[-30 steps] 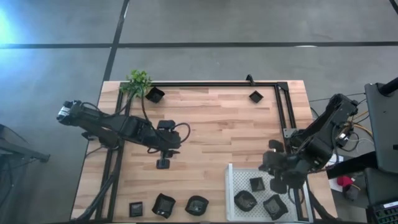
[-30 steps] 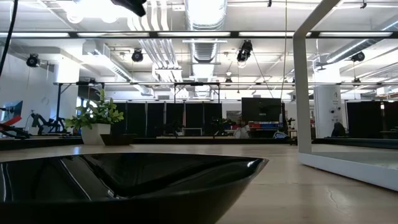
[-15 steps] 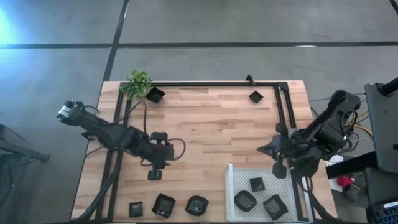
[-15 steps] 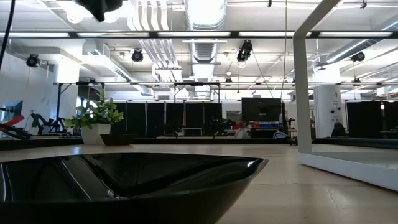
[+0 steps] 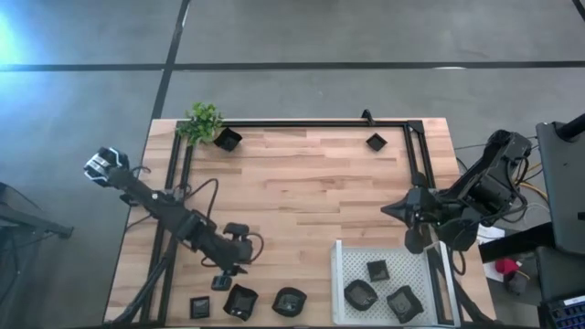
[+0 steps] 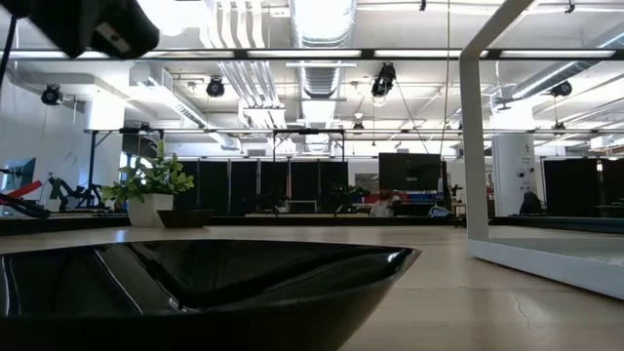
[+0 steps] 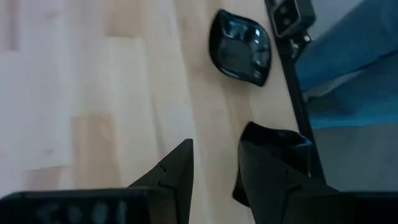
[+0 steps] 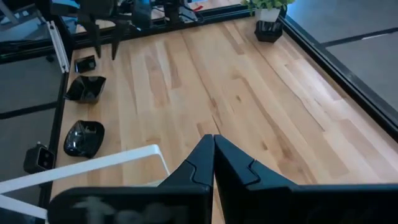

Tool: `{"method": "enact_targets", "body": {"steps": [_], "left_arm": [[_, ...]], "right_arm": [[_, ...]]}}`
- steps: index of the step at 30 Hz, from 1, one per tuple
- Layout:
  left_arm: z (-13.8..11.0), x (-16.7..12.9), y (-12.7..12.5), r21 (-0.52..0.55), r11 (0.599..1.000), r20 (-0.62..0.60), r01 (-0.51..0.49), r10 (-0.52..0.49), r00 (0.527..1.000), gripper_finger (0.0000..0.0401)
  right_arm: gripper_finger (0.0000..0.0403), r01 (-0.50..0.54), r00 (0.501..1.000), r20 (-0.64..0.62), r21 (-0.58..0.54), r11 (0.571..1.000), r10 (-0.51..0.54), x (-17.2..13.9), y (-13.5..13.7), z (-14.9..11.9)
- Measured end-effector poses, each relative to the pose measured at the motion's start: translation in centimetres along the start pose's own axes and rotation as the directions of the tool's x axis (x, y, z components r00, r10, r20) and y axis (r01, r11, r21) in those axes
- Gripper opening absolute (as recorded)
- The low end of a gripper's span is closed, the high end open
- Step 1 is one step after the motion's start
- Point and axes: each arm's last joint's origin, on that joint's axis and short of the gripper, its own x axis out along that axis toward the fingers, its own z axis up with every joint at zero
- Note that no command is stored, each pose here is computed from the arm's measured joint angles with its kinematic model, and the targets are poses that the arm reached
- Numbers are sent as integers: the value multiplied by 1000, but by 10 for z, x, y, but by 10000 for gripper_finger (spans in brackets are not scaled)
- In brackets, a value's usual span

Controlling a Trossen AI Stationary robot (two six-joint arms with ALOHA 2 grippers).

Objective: Pick & Place Mini shaped plates
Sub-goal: Stack the distorted square plate on top of the other distorted square plate on the shelf

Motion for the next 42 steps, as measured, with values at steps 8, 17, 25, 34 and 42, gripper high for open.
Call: {"method": "enact_targets", "body": {"steps": [8, 17, 25, 34, 42], "left_arm": [[-26, 23, -1, -36, 994, 21, 102, -101, 995, 122], [-46, 53, -3, -32, 986, -12, 163, -163, 987, 122], [-53, 76, -5, 20, 986, -88, 166, -163, 983, 122], [-55, 82, -5, 22, 987, -98, 161, -158, 983, 122], [-57, 86, -4, 17, 988, -114, 152, -149, 982, 121]], "right_arm": [[8, 9, 1000, -8, -5, 1000, -9, 3, 0, -4], [8, 26, 1000, 9, -4, 1000, -26, 4, 0, -5], [8, 27, 1000, 10, 11, 1000, -27, 4, 0, -5], [8, 45, 998, 31, 12, 999, -45, 4, -1, -4], [8, 44, 999, 31, 15, 999, -45, 4, -1, -4]]}}
